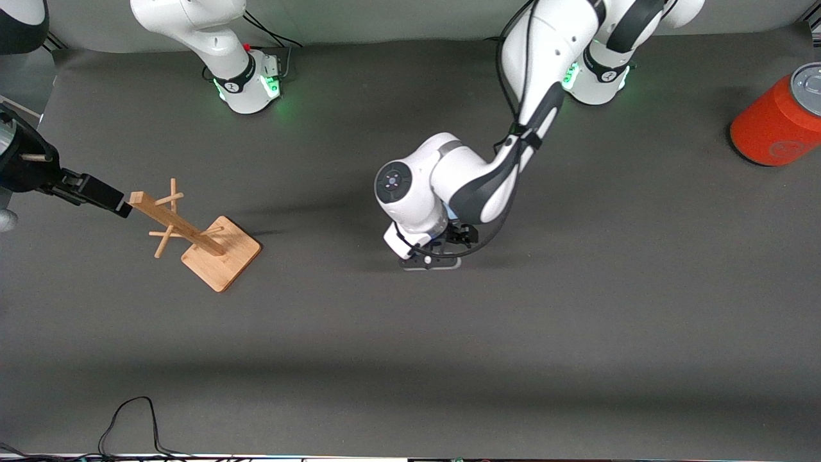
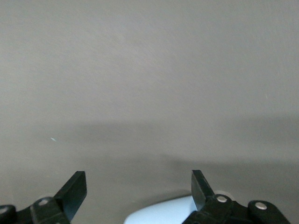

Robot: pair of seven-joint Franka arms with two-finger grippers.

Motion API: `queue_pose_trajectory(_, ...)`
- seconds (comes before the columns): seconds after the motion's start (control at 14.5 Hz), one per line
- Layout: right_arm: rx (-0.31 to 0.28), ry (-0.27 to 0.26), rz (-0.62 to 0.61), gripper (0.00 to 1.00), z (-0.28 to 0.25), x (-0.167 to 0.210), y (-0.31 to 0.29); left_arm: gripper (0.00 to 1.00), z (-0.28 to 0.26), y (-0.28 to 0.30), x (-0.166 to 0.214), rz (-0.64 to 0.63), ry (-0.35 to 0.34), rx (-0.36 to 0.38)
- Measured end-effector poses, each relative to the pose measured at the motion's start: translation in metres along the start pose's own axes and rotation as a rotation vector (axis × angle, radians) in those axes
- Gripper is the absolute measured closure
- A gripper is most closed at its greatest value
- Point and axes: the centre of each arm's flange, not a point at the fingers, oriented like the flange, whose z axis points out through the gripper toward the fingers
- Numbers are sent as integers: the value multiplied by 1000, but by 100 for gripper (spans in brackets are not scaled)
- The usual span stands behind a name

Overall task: Rotate and upright cup with both arms
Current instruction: 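Grasp the lying blue cup by its rim with the left gripper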

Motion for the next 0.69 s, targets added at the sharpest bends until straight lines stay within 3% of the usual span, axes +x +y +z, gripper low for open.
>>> queue_pose_trajectory(0.34, 8, 4, -67, 0, 14, -9, 10, 4, 46, 47, -35, 132, 4, 93)
queue_pose_trajectory(0.69, 6, -4, -99, 0, 22, -6, 18, 7, 62, 55, -52, 388, -73, 157)
